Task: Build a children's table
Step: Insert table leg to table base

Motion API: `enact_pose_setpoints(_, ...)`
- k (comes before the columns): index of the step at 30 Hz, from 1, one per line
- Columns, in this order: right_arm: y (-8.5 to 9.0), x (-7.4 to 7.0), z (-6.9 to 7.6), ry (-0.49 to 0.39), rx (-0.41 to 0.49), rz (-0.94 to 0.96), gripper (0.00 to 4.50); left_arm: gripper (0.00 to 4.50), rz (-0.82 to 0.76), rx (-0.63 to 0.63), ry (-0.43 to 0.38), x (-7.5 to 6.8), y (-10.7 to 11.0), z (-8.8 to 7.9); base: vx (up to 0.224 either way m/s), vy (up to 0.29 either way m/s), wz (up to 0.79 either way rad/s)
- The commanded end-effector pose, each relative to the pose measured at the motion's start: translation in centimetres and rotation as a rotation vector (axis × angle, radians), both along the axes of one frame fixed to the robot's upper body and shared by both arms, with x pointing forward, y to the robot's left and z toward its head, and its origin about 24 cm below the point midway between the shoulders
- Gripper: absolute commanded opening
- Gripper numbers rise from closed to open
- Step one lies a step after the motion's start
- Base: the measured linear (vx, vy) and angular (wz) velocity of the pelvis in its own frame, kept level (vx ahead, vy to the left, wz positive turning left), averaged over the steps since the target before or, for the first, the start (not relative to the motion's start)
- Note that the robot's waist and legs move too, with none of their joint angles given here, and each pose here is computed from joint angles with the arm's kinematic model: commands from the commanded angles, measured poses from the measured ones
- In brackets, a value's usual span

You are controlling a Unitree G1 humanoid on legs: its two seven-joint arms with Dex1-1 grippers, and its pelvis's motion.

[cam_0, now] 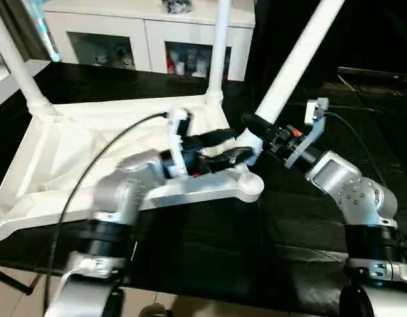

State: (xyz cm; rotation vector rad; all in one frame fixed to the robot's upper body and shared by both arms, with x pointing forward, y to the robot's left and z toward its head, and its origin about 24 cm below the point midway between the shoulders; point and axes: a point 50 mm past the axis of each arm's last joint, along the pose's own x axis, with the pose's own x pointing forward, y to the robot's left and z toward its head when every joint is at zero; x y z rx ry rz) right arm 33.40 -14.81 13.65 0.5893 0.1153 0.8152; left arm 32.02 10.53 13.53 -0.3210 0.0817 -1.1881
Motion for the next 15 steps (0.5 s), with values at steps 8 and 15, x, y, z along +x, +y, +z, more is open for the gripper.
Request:
enact_pose_setpoints(8,-0.2,-0.8,1.6,-0.058,0.012,0.173,1.96,4.50,0.106,-0.060,0.009,1.3,2.7,2.5,0.000,0.000,0.00)
enact_pose_setpoints(15,-0.2,-3.1,1.7,-0.116,-0.056,0.426,1.96,4.50,-0.085,-0.204,0.048,1.2,-0.5,4.9,0.000,0.000,0.00)
